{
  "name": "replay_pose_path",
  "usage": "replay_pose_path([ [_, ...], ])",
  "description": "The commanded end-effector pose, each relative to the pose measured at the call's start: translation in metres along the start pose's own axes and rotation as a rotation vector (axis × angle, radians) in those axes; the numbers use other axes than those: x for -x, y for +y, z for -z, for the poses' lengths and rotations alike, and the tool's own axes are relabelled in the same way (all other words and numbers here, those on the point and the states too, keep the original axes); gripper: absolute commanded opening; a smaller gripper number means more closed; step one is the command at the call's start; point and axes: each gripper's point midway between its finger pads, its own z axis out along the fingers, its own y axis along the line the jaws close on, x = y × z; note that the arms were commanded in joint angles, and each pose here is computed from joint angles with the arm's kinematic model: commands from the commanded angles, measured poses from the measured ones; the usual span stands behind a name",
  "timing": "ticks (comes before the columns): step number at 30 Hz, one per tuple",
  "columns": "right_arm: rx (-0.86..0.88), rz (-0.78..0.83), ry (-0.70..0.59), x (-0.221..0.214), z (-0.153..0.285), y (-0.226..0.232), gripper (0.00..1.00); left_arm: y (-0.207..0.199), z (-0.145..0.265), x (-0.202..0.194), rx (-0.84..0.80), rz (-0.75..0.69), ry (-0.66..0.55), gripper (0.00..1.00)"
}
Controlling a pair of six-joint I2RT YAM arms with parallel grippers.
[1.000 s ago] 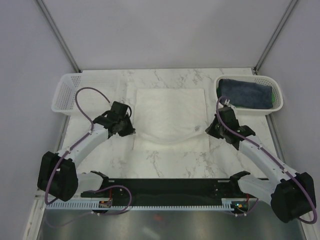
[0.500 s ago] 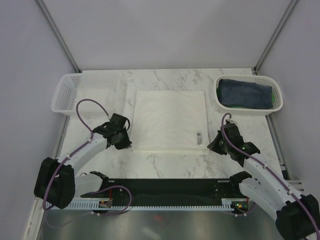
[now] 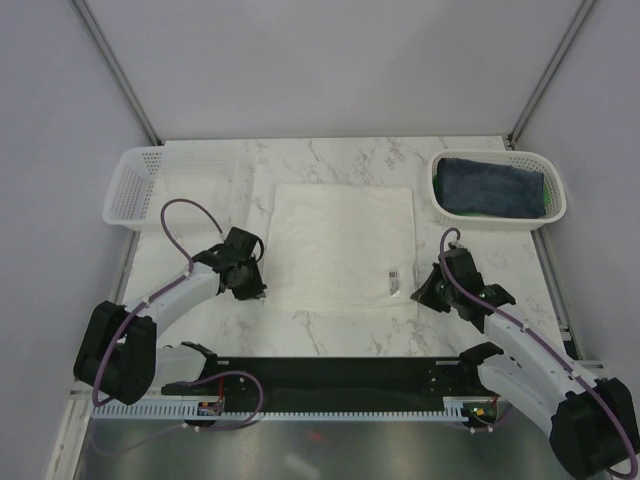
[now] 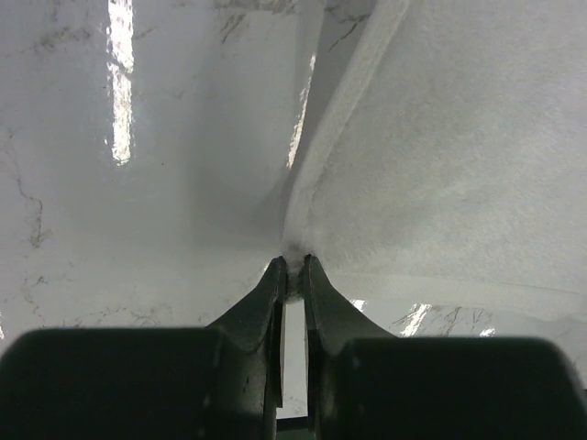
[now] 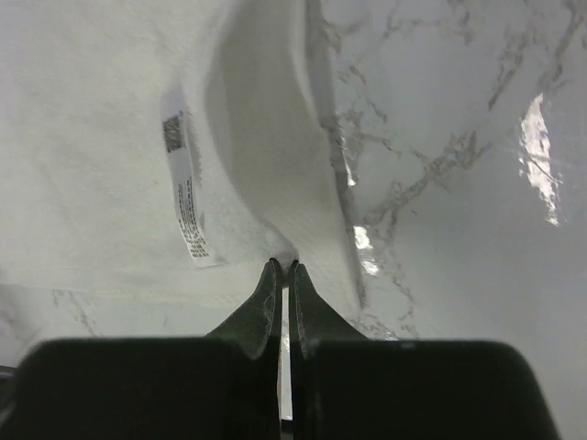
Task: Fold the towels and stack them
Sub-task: Fold the towel
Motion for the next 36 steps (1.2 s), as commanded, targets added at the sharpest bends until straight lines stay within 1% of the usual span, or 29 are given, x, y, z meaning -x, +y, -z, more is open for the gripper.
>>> replay_pose_path([
  [1,0.038,0.006,-0.066,0.031,0.016,0.028,0.00,-0.014,0.012,0.022,-0.032,-0.038,-0.063,0.02],
  [5,0.011,-0.026,-0.012,0.000,0.009,0.001,0.00,0.005,0.003,0.003,0.021,-0.052,-0.022,0.02],
  [6,-0.011,-0.036,0.012,-0.012,0.006,-0.010,0.00,0.002,0.005,0.004,0.010,-0.048,-0.025,0.02],
  [10,0.003,-0.046,-0.007,-0.017,0.012,-0.017,0.00,-0.004,0.016,0.011,-0.014,-0.028,-0.073,0.02],
  [13,-0.023,-0.042,0.026,-0.033,0.005,-0.032,0.00,0.009,0.004,-0.001,0.040,-0.014,-0.029,0.02],
  [15,-0.028,-0.047,0.011,-0.031,0.007,-0.033,0.00,0.009,-0.002,-0.011,0.048,0.004,0.020,0.02],
  [17,-0.027,-0.060,0.006,-0.031,0.007,-0.032,0.00,0.020,-0.006,-0.011,0.098,-0.002,0.000,0.02],
  [19,-0.009,-0.060,0.039,-0.036,0.005,-0.030,0.00,0.018,-0.005,-0.011,0.093,0.001,0.003,0.02],
  [21,0.014,-0.057,0.061,-0.040,0.004,-0.026,0.00,0.023,-0.005,-0.007,0.123,0.006,-0.016,0.02],
  [23,0.040,-0.047,0.095,-0.046,0.006,-0.021,0.00,0.022,-0.005,-0.007,0.125,0.004,-0.011,0.02],
  [27,0.048,-0.054,0.090,-0.044,0.010,-0.018,0.00,0.023,-0.009,-0.013,0.128,0.000,0.016,0.02],
  [29,0.047,-0.067,0.097,-0.047,0.008,-0.020,0.05,0.020,-0.008,-0.014,0.122,-0.017,0.019,0.02],
  [30,0.044,-0.077,0.106,-0.050,0.007,-0.022,0.09,0.019,-0.008,-0.014,0.119,-0.022,0.019,0.11],
  [32,0.045,-0.081,0.107,-0.051,0.007,-0.022,0.15,0.014,-0.004,-0.012,0.099,-0.025,0.019,0.28],
  [33,0.055,-0.080,0.094,-0.046,0.010,-0.017,0.24,0.010,-0.002,-0.011,0.082,-0.028,0.019,0.40],
  [35,0.062,-0.068,0.066,-0.037,0.015,-0.012,0.34,-0.005,0.008,-0.004,0.024,-0.033,0.009,0.51],
  [36,0.042,-0.060,0.037,-0.028,0.020,-0.011,0.45,-0.010,0.013,0.000,0.006,-0.035,0.004,0.57],
])
